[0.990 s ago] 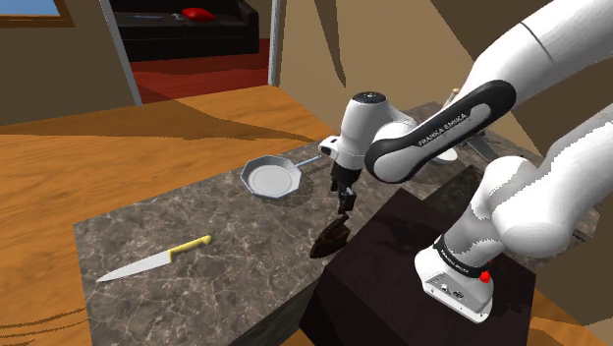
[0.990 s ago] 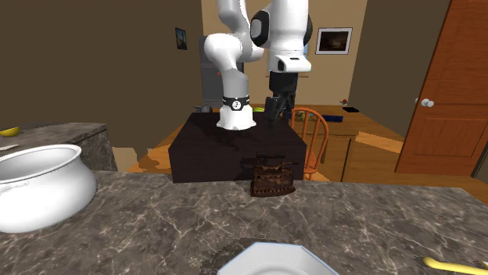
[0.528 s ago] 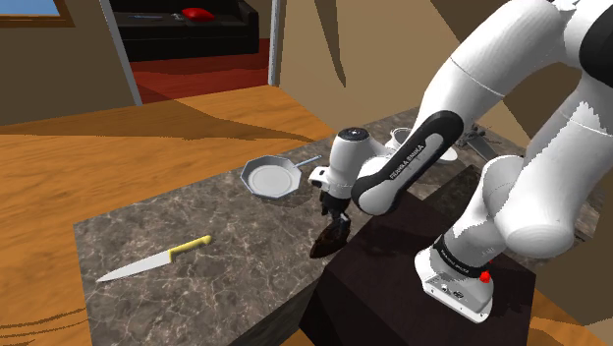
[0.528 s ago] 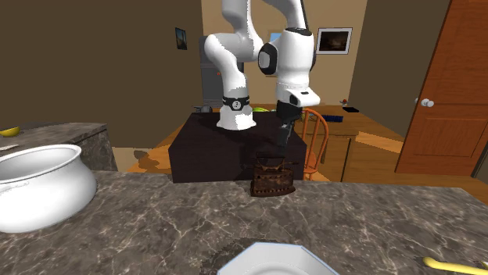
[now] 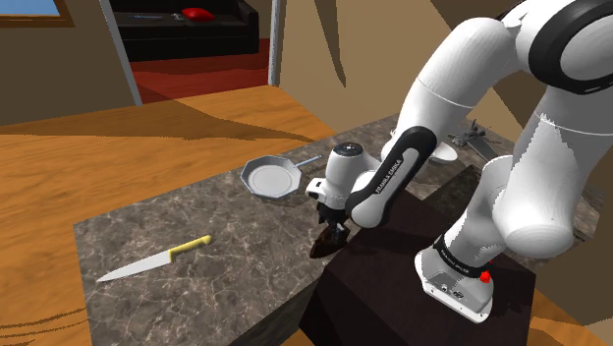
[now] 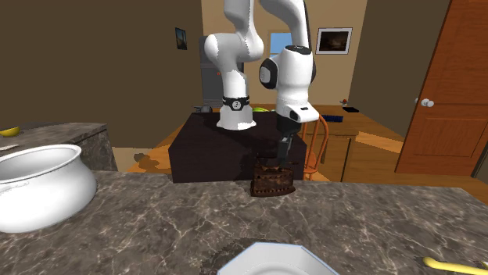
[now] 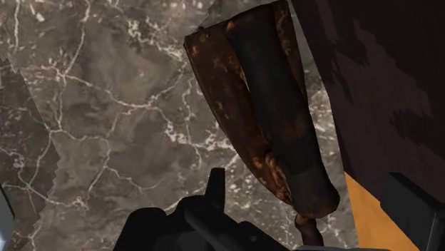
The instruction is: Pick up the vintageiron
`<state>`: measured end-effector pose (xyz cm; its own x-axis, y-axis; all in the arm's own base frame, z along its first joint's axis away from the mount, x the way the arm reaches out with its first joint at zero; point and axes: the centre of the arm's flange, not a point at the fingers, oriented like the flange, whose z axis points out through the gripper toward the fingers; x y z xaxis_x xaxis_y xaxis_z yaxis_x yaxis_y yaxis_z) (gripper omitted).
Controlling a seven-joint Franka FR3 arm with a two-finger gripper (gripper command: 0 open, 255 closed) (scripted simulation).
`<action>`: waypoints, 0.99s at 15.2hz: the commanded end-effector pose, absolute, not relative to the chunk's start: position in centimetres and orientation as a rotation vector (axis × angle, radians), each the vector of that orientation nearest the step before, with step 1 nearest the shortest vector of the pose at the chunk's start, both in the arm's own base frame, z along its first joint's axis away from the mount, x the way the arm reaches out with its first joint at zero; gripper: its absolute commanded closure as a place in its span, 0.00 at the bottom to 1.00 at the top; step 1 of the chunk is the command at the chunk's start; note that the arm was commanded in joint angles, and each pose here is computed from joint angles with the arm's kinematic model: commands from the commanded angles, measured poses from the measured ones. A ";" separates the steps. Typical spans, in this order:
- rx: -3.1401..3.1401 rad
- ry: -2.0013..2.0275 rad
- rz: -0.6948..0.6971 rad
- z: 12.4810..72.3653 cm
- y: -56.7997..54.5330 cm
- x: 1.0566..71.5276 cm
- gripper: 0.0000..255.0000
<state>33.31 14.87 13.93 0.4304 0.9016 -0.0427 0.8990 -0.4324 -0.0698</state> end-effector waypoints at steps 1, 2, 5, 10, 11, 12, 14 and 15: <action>-2.626 -1.654 0.113 13.7 14.8 33.3 0.00; -2.626 -1.654 0.113 13.7 14.9 33.3 1.00; -2.626 -1.654 0.113 13.8 14.9 33.3 1.00; -2.626 -1.654 0.113 13.8 14.9 33.3 1.00; -2.626 -1.654 0.113 13.7 14.8 33.3 1.00; -2.626 -1.654 0.113 14.2 14.8 33.3 1.00; -2.626 -1.654 0.113 15.3 14.8 33.3 1.00; -2.626 -1.654 0.113 15.8 14.8 33.3 1.00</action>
<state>33.18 14.95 15.39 0.4304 0.9016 -0.0424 0.8990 -0.4324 -0.0696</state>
